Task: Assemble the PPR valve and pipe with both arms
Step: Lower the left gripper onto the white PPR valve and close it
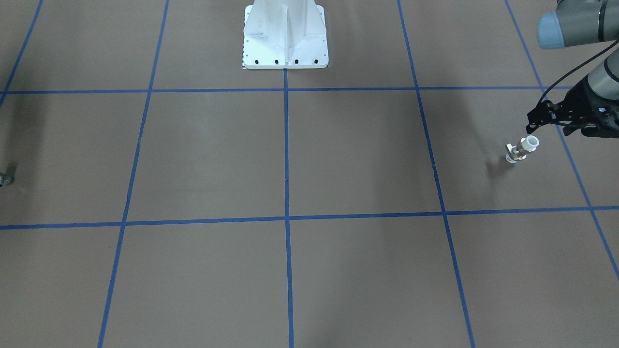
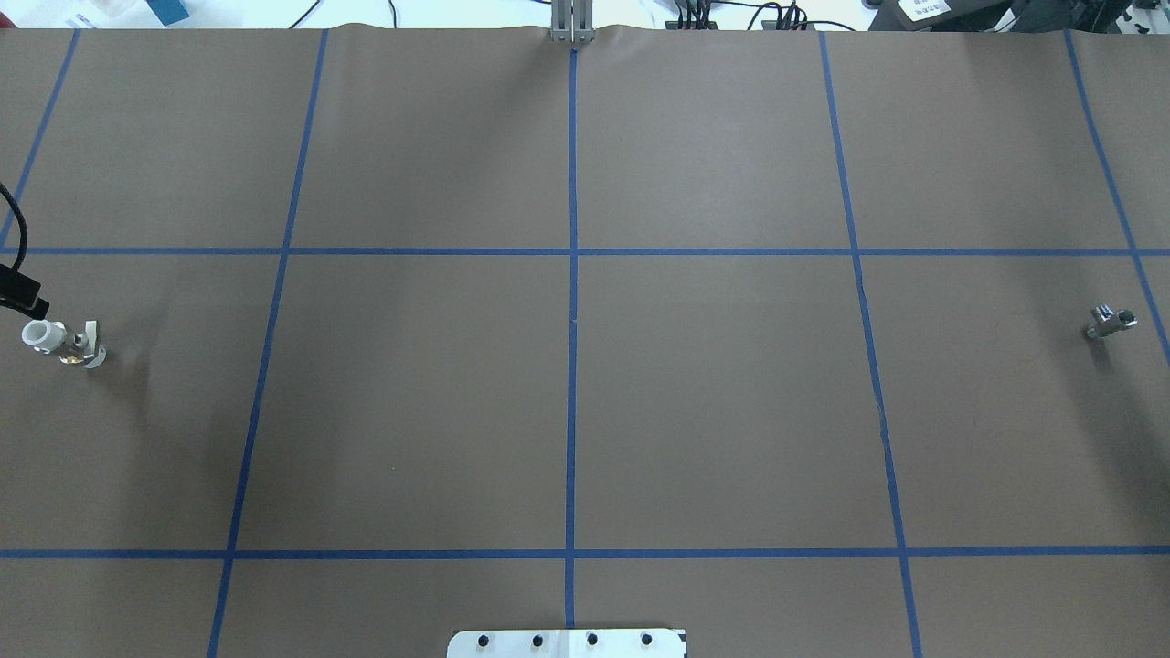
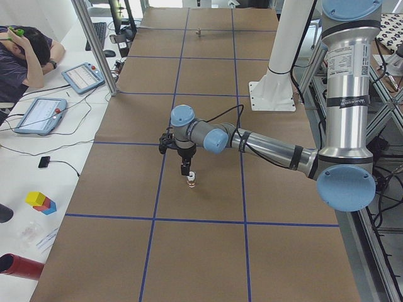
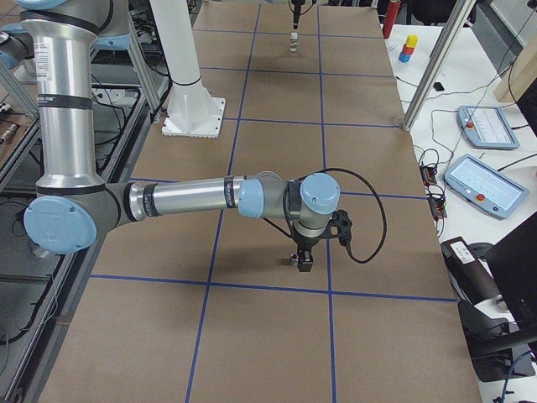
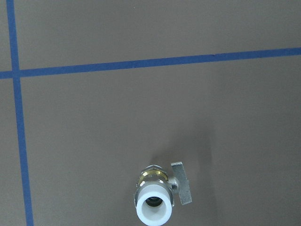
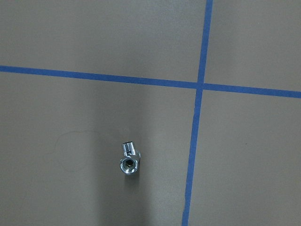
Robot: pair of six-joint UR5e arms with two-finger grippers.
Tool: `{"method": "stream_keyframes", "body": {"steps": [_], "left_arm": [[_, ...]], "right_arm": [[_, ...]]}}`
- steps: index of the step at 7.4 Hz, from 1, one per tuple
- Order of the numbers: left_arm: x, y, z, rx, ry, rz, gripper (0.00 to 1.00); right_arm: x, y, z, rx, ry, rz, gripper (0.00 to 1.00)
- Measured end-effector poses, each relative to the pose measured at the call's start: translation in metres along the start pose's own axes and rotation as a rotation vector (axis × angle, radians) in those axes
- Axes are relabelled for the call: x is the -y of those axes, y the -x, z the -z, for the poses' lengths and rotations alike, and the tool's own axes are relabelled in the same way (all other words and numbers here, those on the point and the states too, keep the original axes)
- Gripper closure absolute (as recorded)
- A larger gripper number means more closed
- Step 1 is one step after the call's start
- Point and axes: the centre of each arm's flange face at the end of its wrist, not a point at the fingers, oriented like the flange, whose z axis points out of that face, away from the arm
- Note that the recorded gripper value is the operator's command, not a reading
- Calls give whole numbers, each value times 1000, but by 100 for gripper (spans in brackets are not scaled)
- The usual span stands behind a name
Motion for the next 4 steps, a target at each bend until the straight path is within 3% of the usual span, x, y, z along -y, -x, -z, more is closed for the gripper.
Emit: {"method": "stream_keyframes", "body": {"steps": [4], "left_arm": [[1,1,-36,-2,18,0,0]], "right_arm": [[0,0,0,0,0,0,1]]}}
